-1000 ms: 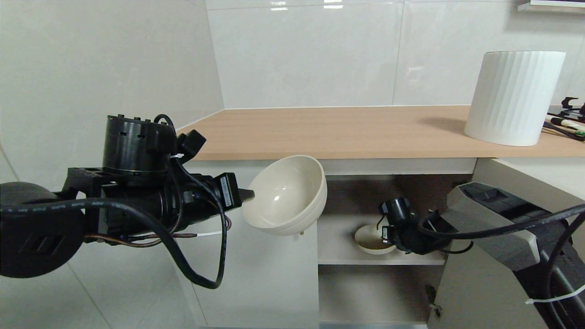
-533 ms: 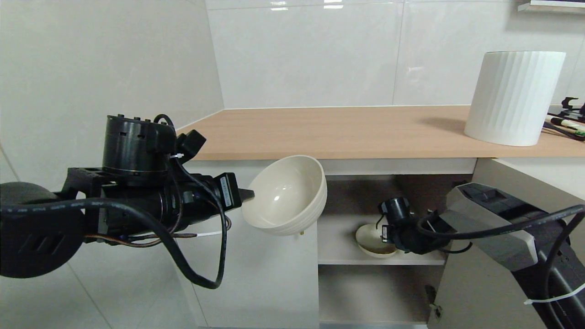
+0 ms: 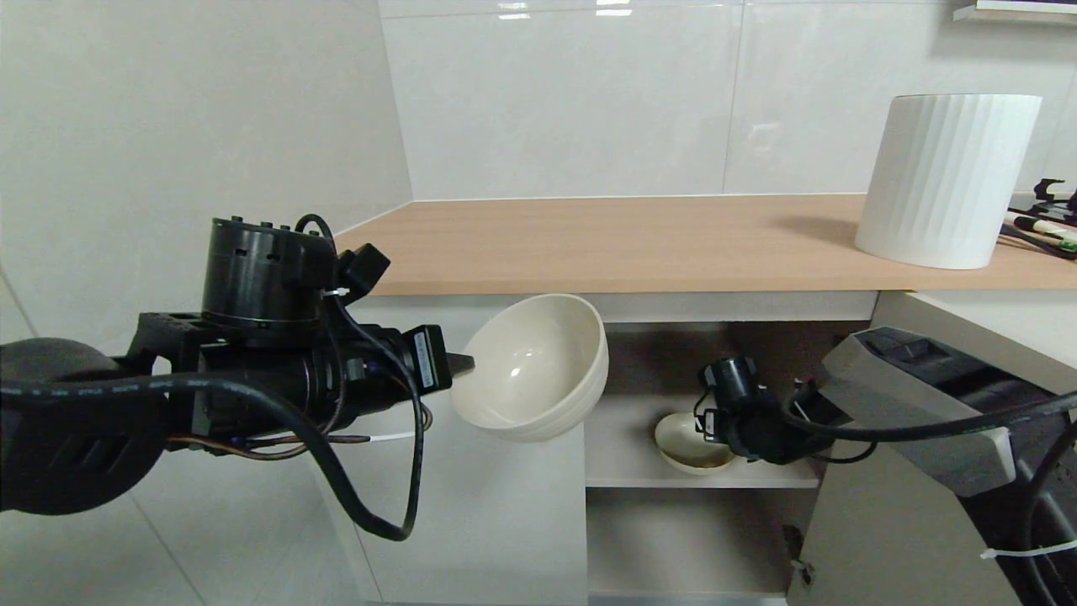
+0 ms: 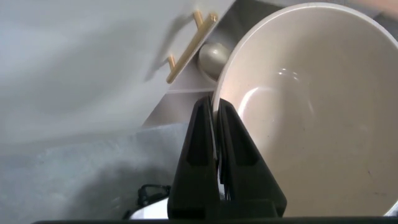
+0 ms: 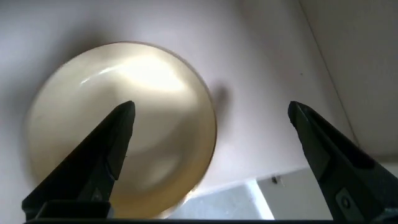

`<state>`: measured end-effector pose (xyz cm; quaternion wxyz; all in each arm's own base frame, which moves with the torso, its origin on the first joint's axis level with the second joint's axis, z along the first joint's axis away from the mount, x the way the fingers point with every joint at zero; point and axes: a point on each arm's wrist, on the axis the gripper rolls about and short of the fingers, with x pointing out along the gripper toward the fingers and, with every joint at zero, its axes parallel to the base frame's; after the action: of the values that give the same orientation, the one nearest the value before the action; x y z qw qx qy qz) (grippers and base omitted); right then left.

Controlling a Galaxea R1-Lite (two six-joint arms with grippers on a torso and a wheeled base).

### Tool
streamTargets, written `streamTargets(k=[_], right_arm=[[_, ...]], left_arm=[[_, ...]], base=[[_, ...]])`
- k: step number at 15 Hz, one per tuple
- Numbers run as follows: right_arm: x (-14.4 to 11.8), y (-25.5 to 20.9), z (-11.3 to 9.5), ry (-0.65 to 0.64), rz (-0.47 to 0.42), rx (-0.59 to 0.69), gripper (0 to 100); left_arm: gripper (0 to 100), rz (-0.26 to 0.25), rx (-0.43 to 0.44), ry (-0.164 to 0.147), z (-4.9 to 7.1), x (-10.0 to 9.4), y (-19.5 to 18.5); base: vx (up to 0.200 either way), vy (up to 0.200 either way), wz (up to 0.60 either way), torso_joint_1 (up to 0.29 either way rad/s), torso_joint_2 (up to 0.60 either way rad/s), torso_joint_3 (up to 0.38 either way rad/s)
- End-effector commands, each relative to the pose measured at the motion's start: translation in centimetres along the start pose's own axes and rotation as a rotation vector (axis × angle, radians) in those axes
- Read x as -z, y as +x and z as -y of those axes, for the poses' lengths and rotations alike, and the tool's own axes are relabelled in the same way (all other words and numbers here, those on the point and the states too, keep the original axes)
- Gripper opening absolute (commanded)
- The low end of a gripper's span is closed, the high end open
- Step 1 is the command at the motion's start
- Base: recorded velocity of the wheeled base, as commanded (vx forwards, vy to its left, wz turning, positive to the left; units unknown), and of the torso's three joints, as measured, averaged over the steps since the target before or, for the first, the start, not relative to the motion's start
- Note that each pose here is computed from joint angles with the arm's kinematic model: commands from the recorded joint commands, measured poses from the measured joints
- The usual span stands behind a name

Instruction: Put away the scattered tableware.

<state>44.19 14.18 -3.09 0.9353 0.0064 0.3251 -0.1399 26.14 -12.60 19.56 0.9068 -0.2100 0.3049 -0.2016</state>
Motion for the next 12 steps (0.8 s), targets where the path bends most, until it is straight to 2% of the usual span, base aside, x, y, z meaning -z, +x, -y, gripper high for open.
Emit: streamTargets(k=[1,3,4,6,9,10,12], right_arm=[[-2.0,-5.8,0.3,-0.002,0.007,-0.111,100],[-3.1,-11.0,0.9,-0.017,0.001,-0.259,100],[-3.9,-13.7,1.3,-0.021,0.009,-0.327,100],[-5.0,-18.9,1.8,-0.056,-0.018,-0.430,100],[-6.1,-25.8,3.1,-0.098,-0.041,-0.569,100],[-6.1,-25.8,3.1,-0.098,-0.041,-0.569,100],[-5.3,-29.0,3.1,-0.160,-0.073,-0.627,100]], left_arm=[[0,-0.058,-0.004,0.030,0.1,1.2,1.2],[0,-0.128,-0.007,0.054,0.4,2.8,2.6],[0,-0.171,-0.015,0.076,0.4,3.8,3.3],[0,-0.244,-0.068,0.148,0.2,5.8,4.9],[0,-0.303,-0.158,0.236,0.3,8.5,6.8],[0,-0.303,-0.158,0.236,0.3,8.5,6.8],[0,-0.341,-0.171,0.274,0.2,9.7,7.3]], base=[[0.000,0.000,0.00,0.000,0.00,0.000],[0.000,0.000,0.00,0.000,0.00,0.000],[0.000,0.000,0.00,0.000,0.00,0.000],[0.000,0.000,0.00,0.000,0.00,0.000],[0.000,0.000,0.00,0.000,0.00,0.000],[0.000,0.000,0.00,0.000,0.00,0.000],[0.000,0.000,0.00,0.000,0.00,0.000]])
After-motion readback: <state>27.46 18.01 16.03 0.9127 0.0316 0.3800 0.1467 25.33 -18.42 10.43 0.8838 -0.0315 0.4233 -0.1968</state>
